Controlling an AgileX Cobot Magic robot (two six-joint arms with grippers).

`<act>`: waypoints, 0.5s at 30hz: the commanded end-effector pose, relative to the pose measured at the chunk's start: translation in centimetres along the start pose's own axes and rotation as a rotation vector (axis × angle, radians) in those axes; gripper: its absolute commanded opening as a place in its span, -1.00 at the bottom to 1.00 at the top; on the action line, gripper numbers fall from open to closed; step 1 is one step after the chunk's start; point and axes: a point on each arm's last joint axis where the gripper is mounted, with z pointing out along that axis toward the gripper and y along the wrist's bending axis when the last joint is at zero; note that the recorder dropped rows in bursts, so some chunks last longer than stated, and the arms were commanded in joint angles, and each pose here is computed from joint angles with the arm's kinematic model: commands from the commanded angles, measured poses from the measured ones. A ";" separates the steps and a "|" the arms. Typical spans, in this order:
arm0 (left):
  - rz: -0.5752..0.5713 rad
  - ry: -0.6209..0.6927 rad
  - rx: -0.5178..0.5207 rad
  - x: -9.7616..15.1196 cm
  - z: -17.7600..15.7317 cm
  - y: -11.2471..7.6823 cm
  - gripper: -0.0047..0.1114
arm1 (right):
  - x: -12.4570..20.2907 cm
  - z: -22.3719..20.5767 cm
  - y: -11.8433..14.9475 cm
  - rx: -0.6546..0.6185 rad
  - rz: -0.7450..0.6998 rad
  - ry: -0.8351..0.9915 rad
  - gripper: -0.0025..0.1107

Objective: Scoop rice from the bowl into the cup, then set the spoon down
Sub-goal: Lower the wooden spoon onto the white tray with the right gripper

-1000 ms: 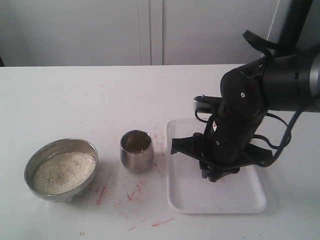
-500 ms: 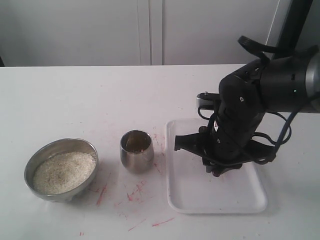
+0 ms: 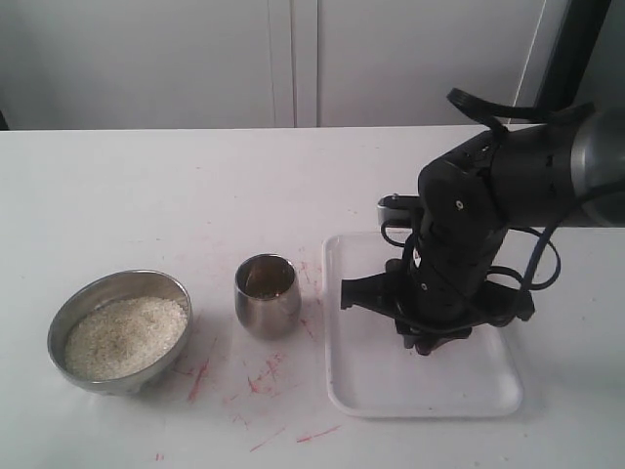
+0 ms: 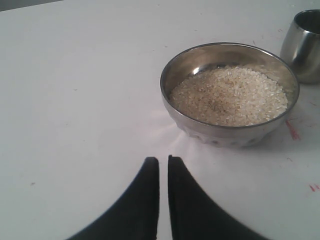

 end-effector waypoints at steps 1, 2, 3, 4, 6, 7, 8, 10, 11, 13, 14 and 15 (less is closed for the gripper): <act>-0.011 -0.007 0.001 -0.2 -0.1 0.0 -0.67 | -0.2 0.0 -0.1 0.000 -0.019 -0.016 -0.93; -0.011 -0.007 0.001 -0.2 -0.1 0.0 -0.67 | -0.3 0.0 -0.2 0.005 -0.028 -0.023 -0.91; -0.011 -0.007 0.001 -0.2 -0.1 0.0 -0.67 | -0.3 0.0 -0.1 0.002 -0.028 -0.027 -0.87; -0.011 -0.007 0.001 -0.2 -0.1 0.0 -0.67 | -0.3 0.0 -0.1 0.001 -0.028 -0.028 -0.85; -0.011 -0.007 0.001 -0.2 -0.1 0.0 -0.67 | -0.3 0.0 -0.1 -0.002 -0.026 -0.030 -0.80; -0.011 -0.007 0.001 -0.2 -0.1 0.0 -0.67 | -0.3 0.0 -0.1 -0.002 -0.026 -0.030 -0.80; -0.011 -0.007 0.001 -0.2 -0.1 0.0 -0.67 | -0.3 0.0 -0.1 -0.002 -0.026 -0.030 -0.80; -0.011 -0.007 0.001 -0.2 -0.1 0.0 -0.67 | -0.3 0.0 -0.1 -0.002 -0.026 -0.030 -0.80; -0.011 -0.007 0.001 -0.2 -0.1 0.0 -0.67 | -0.3 0.0 -0.1 -0.001 -0.027 -0.028 -0.80; -0.011 -0.007 0.001 -0.2 -0.1 0.0 -0.67 | -0.3 0.1 -0.1 -0.001 -0.027 -0.028 -0.80; -0.011 -0.007 0.001 -0.2 -0.1 0.0 -0.67 | -0.3 0.3 -0.1 0.001 -0.027 -0.024 -0.80; -0.011 -0.007 0.001 -0.2 -0.1 0.0 -0.67 | -0.3 0.4 -0.1 0.004 -0.028 -0.020 -0.80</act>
